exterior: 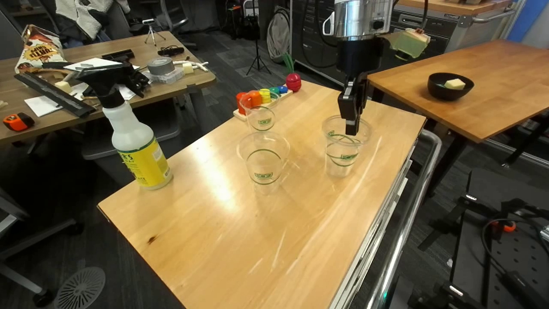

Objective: Put the cups into one another

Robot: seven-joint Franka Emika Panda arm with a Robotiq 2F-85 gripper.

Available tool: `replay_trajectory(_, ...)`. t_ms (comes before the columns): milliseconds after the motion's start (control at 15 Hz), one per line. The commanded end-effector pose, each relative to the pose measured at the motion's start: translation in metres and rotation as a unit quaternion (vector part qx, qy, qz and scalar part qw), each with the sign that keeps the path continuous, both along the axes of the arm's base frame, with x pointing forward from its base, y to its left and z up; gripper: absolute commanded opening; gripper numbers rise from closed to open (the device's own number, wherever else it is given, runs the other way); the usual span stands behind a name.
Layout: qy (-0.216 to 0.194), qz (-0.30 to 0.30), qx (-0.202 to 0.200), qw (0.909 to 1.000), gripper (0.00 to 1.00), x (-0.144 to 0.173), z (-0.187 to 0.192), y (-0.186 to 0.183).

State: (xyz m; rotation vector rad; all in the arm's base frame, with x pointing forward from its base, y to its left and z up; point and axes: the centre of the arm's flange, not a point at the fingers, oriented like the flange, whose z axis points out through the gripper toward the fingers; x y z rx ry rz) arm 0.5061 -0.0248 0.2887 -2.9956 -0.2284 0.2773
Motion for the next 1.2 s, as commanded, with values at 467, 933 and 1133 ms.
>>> replay_trajectory(467, 0.046, -0.112, -0.008, 0.9926, 0.04, 0.036, 0.068, -0.021)
replay_trajectory(933, -0.088, -0.140, -0.022, 0.9860, 0.03, 0.132, 0.195, 0.022)
replay_trajectory(1133, -0.109, -0.137, -0.016, 0.9843, 0.04, 0.166, 0.210, 0.035)
